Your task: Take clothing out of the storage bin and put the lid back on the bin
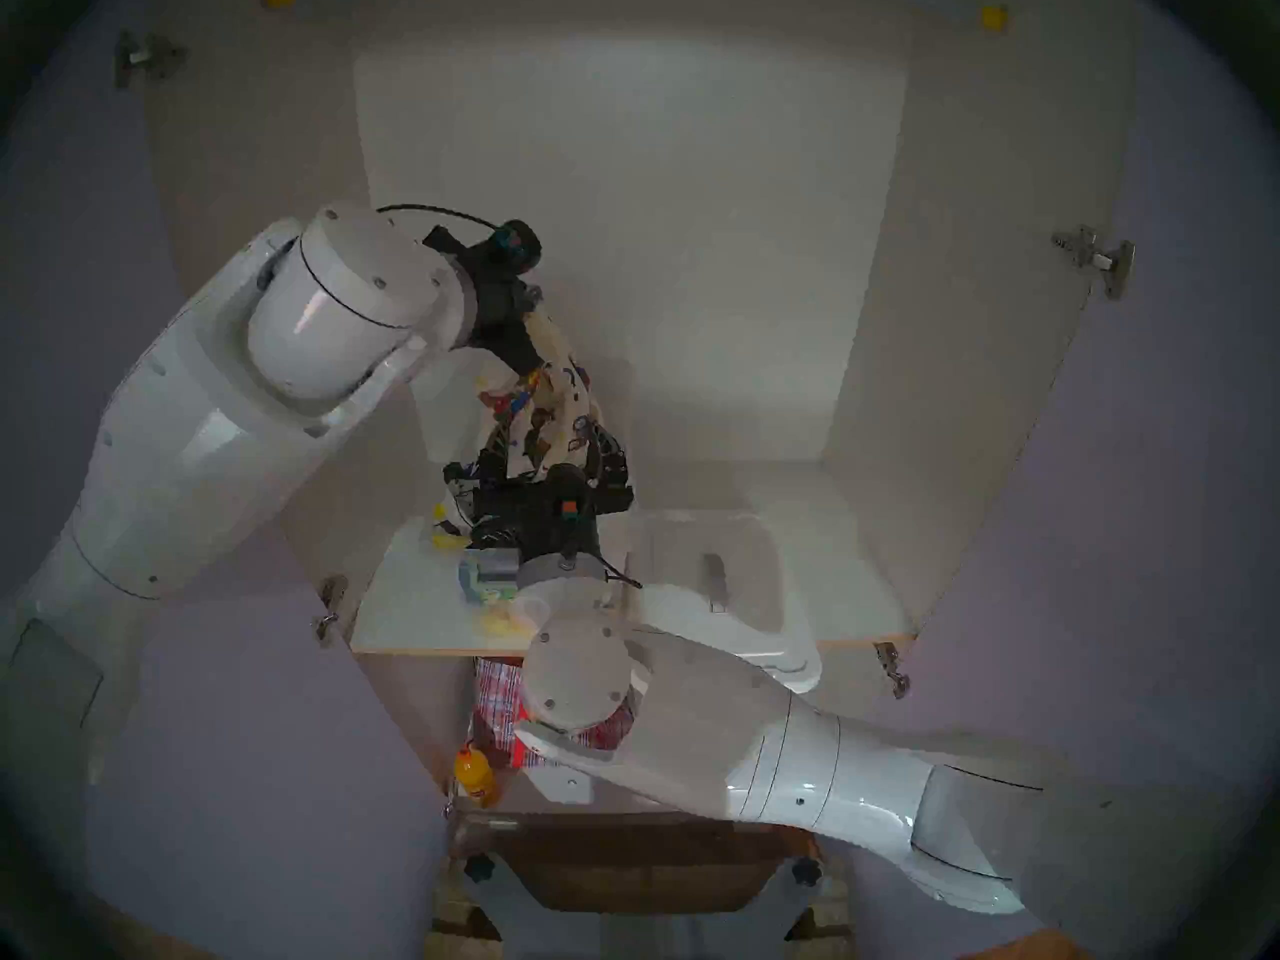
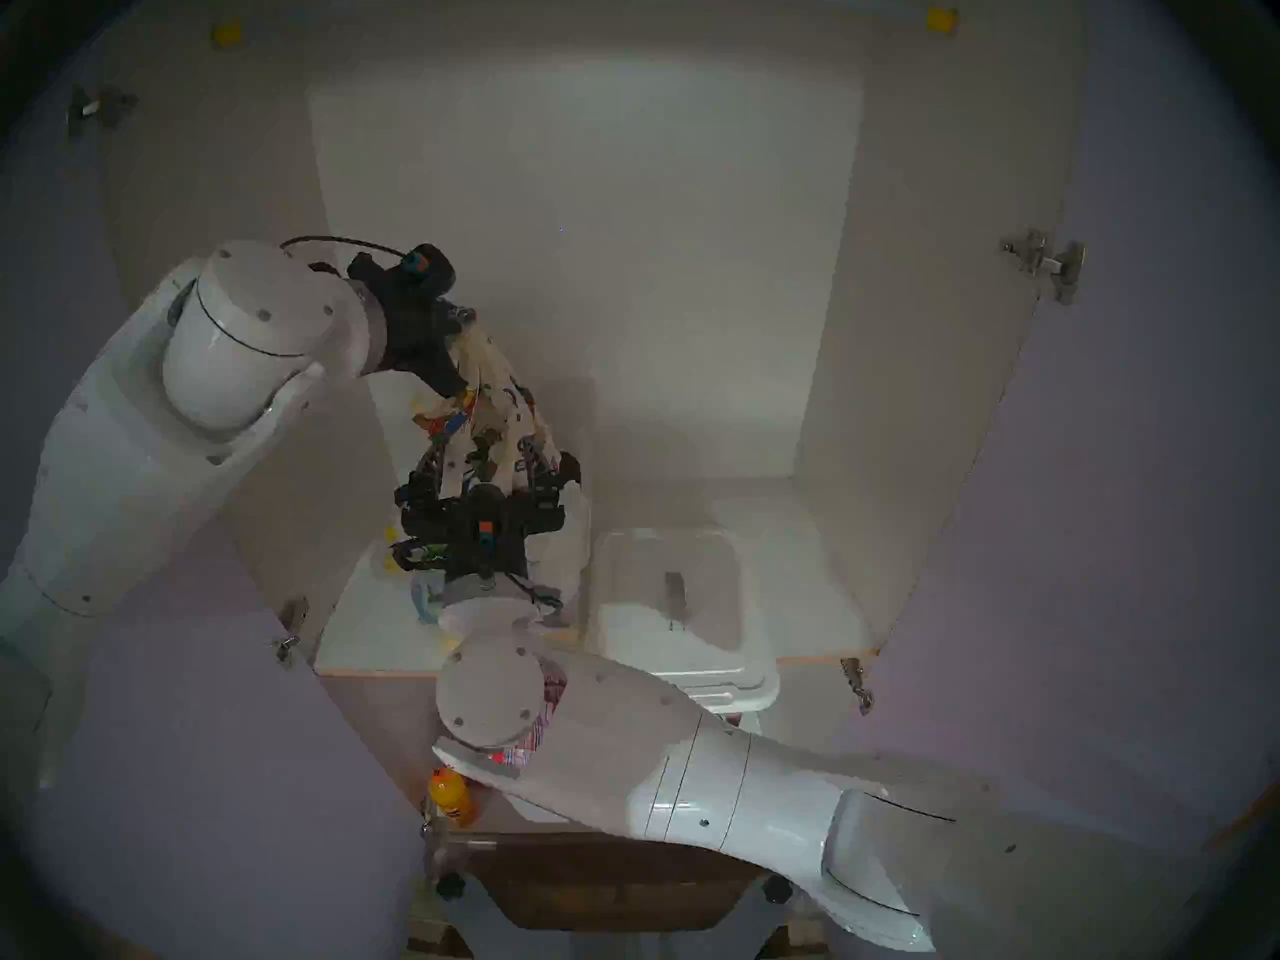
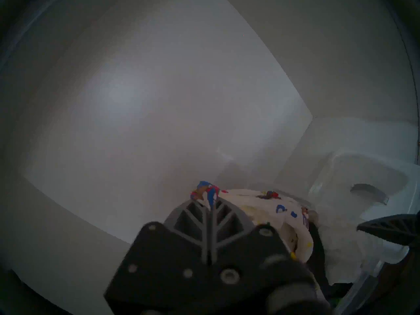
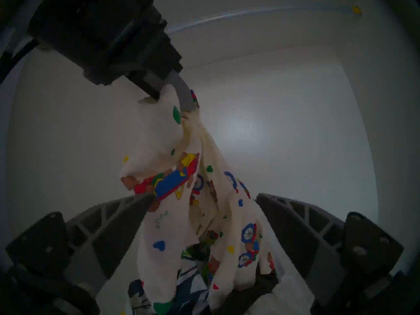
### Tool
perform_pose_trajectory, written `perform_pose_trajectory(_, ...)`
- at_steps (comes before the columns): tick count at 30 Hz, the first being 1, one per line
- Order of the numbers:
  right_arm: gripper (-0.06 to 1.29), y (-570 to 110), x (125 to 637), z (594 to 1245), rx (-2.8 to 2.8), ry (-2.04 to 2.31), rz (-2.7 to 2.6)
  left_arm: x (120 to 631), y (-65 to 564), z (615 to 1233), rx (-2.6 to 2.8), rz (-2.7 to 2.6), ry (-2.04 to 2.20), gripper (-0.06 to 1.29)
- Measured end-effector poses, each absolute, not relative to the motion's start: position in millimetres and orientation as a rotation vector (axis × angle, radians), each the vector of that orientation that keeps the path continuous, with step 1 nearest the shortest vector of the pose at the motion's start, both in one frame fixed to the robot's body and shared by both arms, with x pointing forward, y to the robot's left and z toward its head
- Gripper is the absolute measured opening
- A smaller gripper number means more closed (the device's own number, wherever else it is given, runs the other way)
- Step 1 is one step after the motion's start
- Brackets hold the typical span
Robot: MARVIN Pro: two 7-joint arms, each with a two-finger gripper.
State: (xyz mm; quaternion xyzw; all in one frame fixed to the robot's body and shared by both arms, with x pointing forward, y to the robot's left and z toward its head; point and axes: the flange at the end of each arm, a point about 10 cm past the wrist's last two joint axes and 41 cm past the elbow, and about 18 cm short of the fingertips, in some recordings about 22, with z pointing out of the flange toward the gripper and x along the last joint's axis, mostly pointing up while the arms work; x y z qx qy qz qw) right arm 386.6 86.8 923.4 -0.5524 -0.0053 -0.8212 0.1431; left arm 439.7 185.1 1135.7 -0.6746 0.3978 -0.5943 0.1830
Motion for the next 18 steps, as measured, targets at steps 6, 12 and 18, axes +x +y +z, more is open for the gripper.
perform_pose_trajectory(6, 1.24, 84.2, 388.3, 922.5, -1.585, 0.019, -2.367, 437.2, 183.9, 1137.9, -1.882, -1.690, 1.106, -0.01)
perform_pose_trajectory(12, 1.24, 79.6, 401.3, 911.5, -1.657, 0.043, -2.348, 433.7, 184.3, 1140.0, -1.875, -1.702, 1.097, -0.01)
perform_pose_trajectory(18, 1.24, 89.1, 416.5, 891.3, -1.657, -0.158, -2.300, 432.4, 186.2, 1138.4, -1.900, -1.705, 1.097, -0.01)
